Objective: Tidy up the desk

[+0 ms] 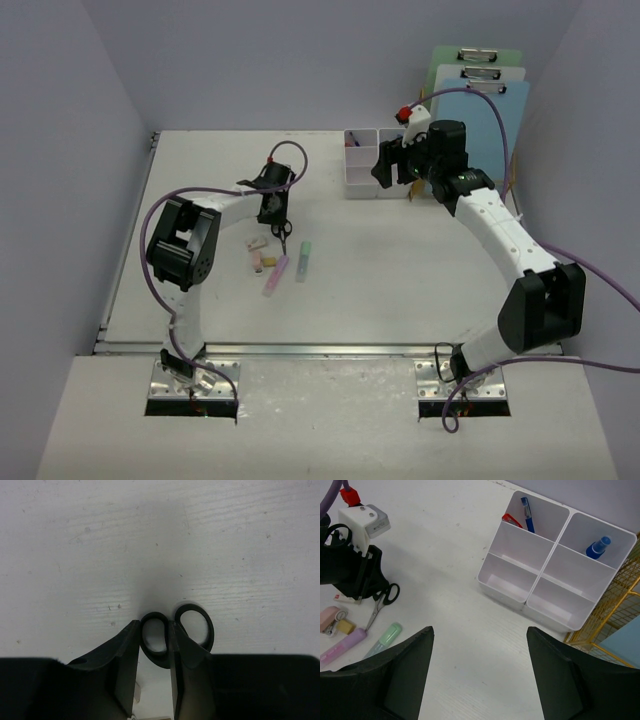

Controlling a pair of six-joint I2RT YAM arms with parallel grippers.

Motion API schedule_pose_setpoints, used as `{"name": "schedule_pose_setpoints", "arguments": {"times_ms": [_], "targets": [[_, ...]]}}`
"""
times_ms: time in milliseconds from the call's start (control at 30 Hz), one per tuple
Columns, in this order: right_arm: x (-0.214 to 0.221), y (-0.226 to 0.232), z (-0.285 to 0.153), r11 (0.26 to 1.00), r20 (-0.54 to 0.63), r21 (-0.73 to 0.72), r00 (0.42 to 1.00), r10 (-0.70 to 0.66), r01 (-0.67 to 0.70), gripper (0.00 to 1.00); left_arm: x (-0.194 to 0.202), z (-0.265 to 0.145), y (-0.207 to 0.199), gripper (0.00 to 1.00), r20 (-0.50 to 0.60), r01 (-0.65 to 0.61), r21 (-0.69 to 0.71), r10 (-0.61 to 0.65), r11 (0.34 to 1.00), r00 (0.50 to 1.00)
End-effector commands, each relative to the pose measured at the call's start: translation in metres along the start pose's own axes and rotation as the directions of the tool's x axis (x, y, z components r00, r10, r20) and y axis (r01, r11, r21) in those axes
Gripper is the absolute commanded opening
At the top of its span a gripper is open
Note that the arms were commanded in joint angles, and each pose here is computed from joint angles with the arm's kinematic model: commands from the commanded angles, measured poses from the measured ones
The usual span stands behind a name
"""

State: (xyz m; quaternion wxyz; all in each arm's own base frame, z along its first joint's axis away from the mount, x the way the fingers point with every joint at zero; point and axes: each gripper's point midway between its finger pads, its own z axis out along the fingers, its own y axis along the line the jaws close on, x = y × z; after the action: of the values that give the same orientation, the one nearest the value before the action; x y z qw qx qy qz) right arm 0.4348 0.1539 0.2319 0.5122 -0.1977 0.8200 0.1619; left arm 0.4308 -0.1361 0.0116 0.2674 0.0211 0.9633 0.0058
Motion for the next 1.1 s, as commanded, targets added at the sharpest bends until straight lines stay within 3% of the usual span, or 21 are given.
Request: {"name": "schedule_pose_setpoints", "arguments": {"times_ms": [0,233,500,767,1067], "targets": [[-0.035,0.003,-0.014,1.0,0.089,-0.007,0.996,-0.011,0.011,0.76,0.015,0.012,0.003,0.26,-0.056,0.029,0.015,-0.029,0.999,0.998],[-0.036,0.004,-0.014,1.0,0.092,-0.015,0.996,-0.002,0.004,0.76,0.016,0.01,0.004,0.2,-0.065,0.034,0.024,-0.032,0.999,0.997],[-0.035,0.005,-0.015,1.0,0.092,-0.017,0.996,-0.008,0.01,0.76,-0.012,-0.02,-0.005,0.3,0.007,0.048,0.087,-0.049,0.995,0.999],[-0.034,0.007,-0.014,1.0,0.089,-0.028,0.996,0.0,0.002,0.76,-0.014,-0.035,0.001,0.31,0.02,0.058,0.076,-0.059,0.995,0.998],[-0.03,0.006,-0.013,1.0,0.082,-0.024,0.997,-0.001,0.003,0.76,-0.004,-0.024,0.012,0.3,-0.02,0.087,0.055,-0.086,0.995,0.996]]}}
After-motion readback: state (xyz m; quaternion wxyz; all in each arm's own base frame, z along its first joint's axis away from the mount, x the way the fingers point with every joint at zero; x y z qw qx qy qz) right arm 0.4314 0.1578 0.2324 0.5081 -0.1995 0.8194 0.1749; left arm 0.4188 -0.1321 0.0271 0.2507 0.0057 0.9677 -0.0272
